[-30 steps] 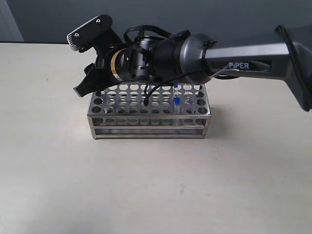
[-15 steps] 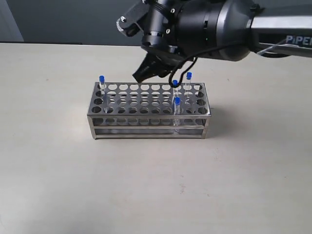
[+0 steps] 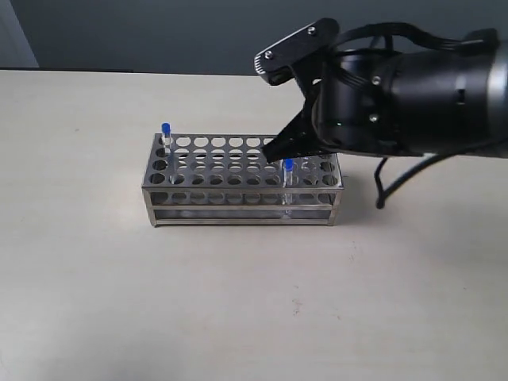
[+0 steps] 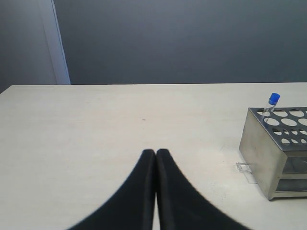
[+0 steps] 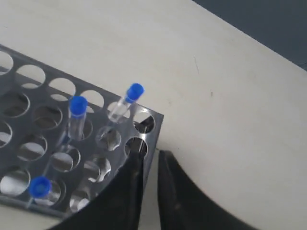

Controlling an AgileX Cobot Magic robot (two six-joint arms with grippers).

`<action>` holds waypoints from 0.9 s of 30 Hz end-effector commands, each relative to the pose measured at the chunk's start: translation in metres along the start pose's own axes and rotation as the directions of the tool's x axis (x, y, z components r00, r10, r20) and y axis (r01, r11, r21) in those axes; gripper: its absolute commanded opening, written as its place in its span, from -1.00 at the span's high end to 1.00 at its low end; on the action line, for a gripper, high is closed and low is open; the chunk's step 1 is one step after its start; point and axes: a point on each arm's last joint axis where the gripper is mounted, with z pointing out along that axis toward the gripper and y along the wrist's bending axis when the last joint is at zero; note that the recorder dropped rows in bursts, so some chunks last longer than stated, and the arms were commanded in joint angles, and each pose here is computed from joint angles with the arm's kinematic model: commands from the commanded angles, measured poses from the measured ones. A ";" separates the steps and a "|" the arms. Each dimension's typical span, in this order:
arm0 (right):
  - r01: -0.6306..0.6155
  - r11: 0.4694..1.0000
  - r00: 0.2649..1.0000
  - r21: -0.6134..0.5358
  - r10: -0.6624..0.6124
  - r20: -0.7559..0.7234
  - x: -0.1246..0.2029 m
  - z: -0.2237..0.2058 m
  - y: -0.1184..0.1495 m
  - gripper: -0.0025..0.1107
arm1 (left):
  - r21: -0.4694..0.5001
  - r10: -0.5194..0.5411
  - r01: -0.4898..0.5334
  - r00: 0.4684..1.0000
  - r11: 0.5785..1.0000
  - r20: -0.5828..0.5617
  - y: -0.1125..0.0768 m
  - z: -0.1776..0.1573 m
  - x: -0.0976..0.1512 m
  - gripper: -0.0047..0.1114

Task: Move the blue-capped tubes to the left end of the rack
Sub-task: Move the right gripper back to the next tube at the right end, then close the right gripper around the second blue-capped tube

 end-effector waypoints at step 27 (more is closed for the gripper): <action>0.016 0.959 0.996 -0.282 0.009 0.087 0.026 -0.004 0.018 0.19 | 0.008 -0.006 0.006 1.000 1.000 0.006 -0.001 0.000 0.001 0.91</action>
